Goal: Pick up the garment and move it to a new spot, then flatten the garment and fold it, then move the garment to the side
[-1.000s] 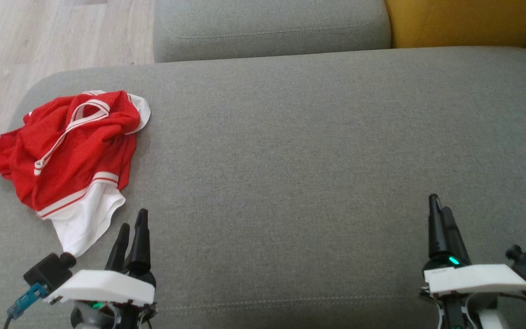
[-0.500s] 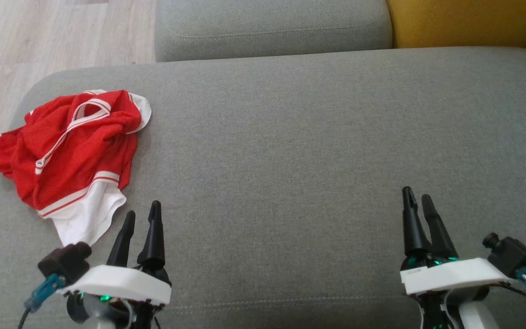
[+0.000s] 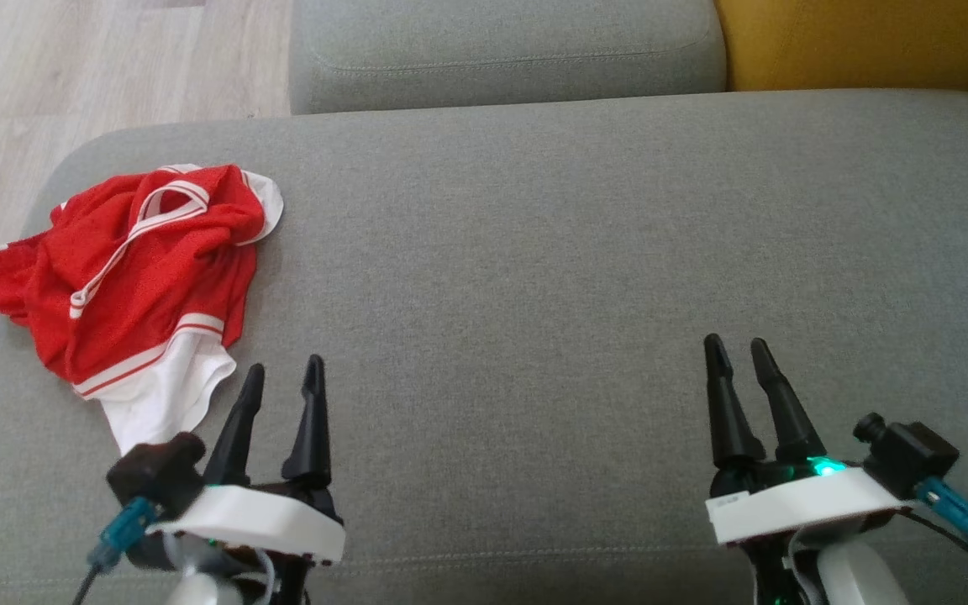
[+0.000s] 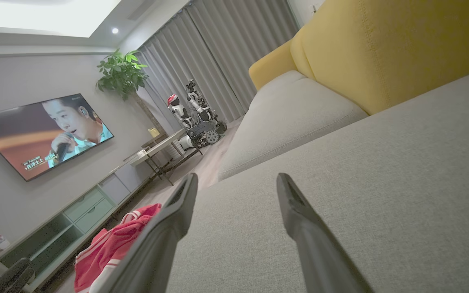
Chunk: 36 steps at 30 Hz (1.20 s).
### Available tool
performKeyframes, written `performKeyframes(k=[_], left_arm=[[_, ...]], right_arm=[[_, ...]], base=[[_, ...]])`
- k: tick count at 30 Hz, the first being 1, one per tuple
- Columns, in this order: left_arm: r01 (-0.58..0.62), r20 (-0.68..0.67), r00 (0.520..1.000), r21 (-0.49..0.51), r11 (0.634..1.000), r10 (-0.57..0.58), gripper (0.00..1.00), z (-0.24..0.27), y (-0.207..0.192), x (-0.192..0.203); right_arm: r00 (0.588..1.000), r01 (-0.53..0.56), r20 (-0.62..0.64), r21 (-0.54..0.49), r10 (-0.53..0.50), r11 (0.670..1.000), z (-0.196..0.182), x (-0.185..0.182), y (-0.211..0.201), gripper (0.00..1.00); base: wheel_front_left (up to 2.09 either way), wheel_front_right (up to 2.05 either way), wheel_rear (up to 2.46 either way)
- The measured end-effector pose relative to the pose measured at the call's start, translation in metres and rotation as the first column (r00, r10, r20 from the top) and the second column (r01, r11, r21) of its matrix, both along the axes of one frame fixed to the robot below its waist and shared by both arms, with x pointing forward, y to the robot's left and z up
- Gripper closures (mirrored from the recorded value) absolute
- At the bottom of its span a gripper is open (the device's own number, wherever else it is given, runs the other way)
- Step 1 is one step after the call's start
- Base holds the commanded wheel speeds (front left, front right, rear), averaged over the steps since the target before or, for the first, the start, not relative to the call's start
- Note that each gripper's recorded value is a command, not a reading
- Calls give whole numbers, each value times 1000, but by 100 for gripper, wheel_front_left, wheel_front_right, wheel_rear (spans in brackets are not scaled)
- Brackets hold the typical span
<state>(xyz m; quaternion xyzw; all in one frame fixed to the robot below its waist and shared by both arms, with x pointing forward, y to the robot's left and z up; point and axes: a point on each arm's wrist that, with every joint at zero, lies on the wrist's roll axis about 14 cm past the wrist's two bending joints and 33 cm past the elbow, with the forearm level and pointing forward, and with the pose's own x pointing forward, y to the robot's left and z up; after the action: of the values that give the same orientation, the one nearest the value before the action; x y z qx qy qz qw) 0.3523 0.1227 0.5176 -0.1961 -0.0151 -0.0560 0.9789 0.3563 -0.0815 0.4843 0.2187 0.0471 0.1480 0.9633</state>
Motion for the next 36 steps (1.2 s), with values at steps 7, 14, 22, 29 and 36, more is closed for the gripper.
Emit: performKeyframes(k=[7,14,22,29,36], left_arm=[[10,58,998,87,996,-15,0,12,-7,0],[13,129,991,174,985,-36,0,27,-14,-1],[-1,198,979,258,966,-51,0,40,-20,-5],[-25,235,971,309,951,-51,0,47,-21,-8],[-62,228,974,310,949,-11,0,43,-10,-13]], right_arm=[[998,-38,51,-72,42,997,6,-2,11,0],[990,-59,119,-146,77,987,17,-2,18,0],[978,-72,176,-227,114,971,25,-6,24,0],[965,-69,223,-288,137,955,32,-8,27,0],[963,-13,249,-326,99,945,35,-4,11,0]], base=[[0,0,0],[0,0,0],[0,0,0],[0,0,0],[0,0,0]])
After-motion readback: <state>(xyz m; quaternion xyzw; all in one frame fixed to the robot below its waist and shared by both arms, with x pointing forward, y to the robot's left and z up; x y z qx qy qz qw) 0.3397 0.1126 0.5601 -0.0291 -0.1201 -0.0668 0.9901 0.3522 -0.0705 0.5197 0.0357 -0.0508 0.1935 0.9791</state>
